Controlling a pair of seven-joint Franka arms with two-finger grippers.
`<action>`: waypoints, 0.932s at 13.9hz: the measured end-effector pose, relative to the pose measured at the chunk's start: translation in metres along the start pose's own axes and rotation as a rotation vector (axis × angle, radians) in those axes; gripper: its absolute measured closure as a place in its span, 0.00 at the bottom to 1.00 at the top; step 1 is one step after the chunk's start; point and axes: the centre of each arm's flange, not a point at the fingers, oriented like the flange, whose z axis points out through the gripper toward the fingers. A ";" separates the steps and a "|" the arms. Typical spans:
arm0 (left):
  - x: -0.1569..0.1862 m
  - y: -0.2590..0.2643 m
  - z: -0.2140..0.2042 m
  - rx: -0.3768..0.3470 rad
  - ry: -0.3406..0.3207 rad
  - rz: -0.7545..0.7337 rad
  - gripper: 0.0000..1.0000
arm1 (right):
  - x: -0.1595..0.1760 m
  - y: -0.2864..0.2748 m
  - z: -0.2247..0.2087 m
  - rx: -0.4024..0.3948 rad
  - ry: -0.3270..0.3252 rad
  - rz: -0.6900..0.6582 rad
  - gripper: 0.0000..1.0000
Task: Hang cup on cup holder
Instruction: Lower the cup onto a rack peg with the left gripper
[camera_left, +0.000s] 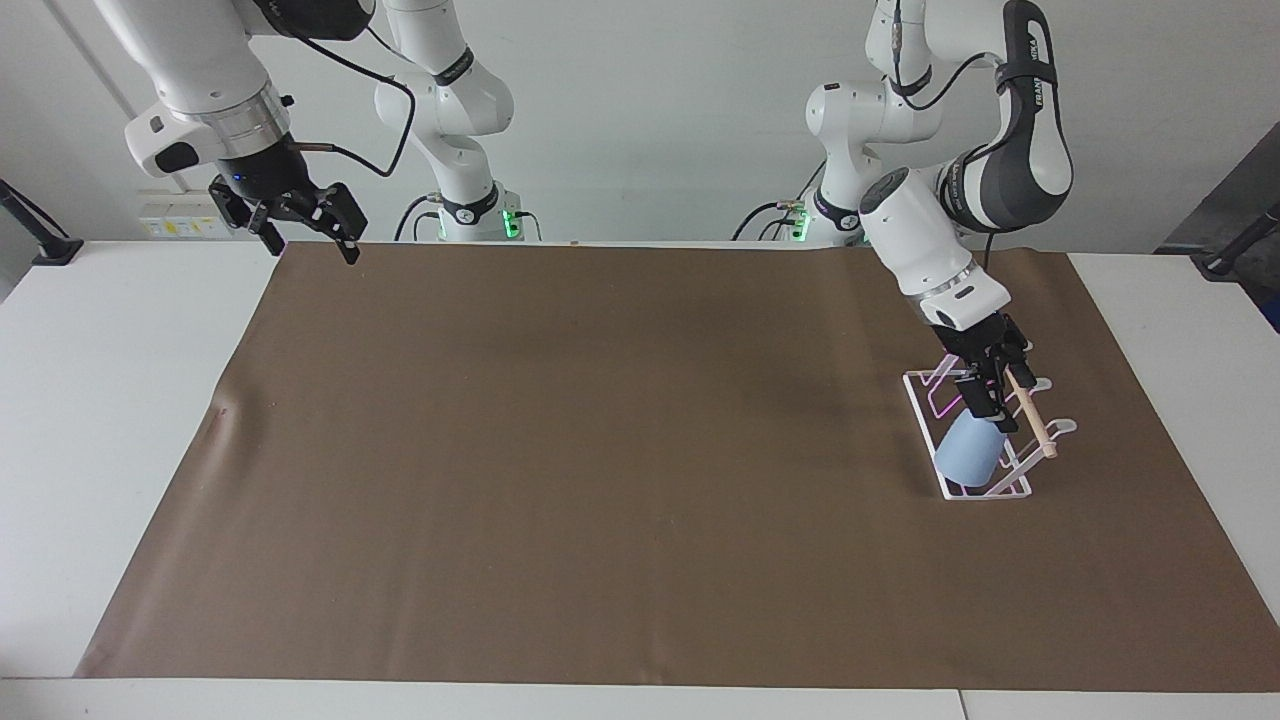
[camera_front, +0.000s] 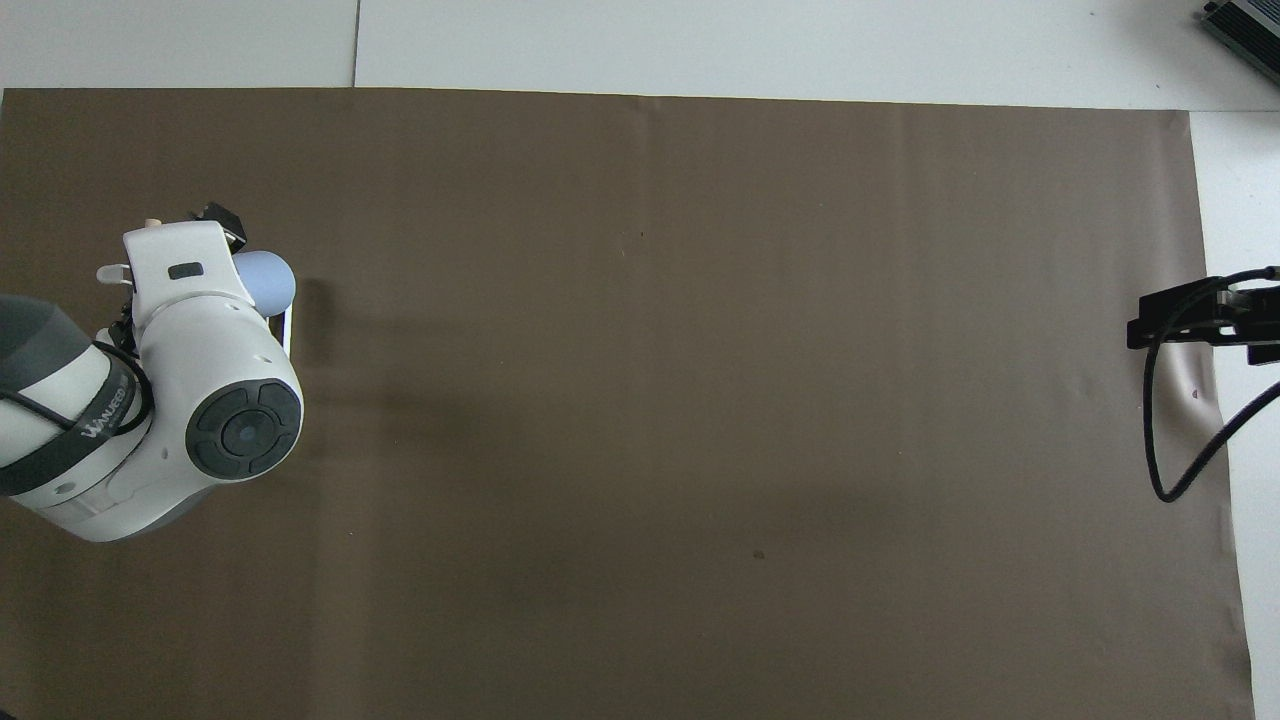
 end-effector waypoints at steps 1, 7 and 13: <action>0.002 0.002 -0.002 -0.005 0.003 0.002 0.00 | 0.000 0.000 0.002 0.001 0.009 -0.001 0.00; 0.030 0.025 -0.027 -0.034 -0.096 -0.034 0.00 | 0.001 -0.001 -0.004 0.005 0.044 -0.002 0.00; 0.057 0.037 -0.060 -0.092 -0.307 0.050 0.00 | 0.001 -0.001 -0.002 -0.005 0.041 -0.009 0.00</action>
